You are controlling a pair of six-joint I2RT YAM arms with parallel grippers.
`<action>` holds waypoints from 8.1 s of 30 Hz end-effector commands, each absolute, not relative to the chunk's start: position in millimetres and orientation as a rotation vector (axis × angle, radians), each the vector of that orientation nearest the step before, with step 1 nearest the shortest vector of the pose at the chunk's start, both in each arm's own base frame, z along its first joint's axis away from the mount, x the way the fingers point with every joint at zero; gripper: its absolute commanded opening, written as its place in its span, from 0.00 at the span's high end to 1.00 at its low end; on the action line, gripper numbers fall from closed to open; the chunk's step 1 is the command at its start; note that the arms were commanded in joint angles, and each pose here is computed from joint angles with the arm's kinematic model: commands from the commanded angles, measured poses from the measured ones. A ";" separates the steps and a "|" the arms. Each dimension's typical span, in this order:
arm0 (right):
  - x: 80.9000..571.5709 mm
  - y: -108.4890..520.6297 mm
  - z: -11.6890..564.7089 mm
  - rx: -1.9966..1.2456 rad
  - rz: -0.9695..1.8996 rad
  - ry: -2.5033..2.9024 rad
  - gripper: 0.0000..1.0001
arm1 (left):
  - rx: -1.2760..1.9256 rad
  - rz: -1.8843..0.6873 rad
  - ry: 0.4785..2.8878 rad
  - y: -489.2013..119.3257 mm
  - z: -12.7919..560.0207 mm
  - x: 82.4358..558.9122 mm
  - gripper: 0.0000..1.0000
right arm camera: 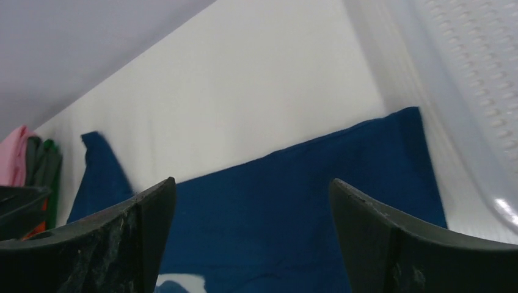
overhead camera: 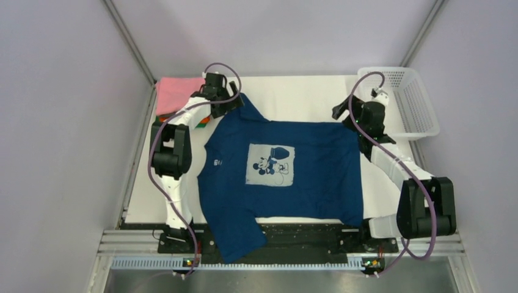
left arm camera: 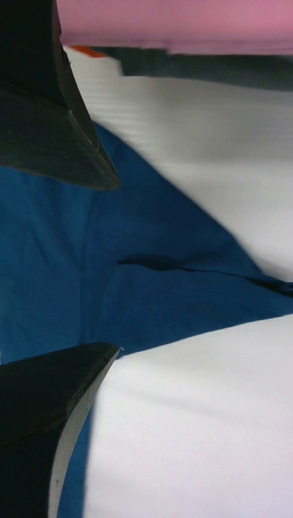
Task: Fold and stack the t-shirts
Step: Flatten out the tshirt, then grab the side of the flattened tshirt closest away from the robot with both arms, then fold the flattened tshirt in 1/3 of the way
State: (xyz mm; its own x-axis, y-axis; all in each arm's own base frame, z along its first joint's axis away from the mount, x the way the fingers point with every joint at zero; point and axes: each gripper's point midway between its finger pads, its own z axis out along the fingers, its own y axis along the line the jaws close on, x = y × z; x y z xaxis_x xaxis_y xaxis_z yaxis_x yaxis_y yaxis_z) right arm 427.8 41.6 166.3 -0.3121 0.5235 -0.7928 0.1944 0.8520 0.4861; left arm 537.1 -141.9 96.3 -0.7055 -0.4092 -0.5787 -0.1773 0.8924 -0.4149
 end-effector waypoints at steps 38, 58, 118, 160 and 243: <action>379.7 92.4 60.9 0.444 0.435 2.242 0.03 | -0.507 -0.717 2.352 -206.6 58.3 563.6 0.81; 378.0 85.6 54.5 0.454 0.378 2.270 0.03 | -0.387 -1.005 1.999 -326.6 128.5 648.8 0.05; 568.4 81.4 16.2 0.419 0.148 2.420 0.04 | -0.701 -0.317 2.481 -116.4 1.9 609.0 0.01; 327.4 21.3 154.3 0.542 0.031 2.121 0.01 | -0.392 -0.121 2.830 -152.0 49.8 86.5 0.25; 226.7 19.8 59.6 0.785 0.138 2.196 1.00 | -0.399 -0.654 2.230 -200.5 160.6 215.3 1.00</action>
State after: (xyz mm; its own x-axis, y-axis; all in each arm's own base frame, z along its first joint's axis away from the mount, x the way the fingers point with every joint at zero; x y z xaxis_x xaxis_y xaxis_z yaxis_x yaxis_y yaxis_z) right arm 201.7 13.8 26.8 -0.5036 0.6317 -0.5894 0.5743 0.7544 0.3179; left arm 178.4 -177.0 119.4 -0.7114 -0.4425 -0.5460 -0.1731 0.8633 -0.4741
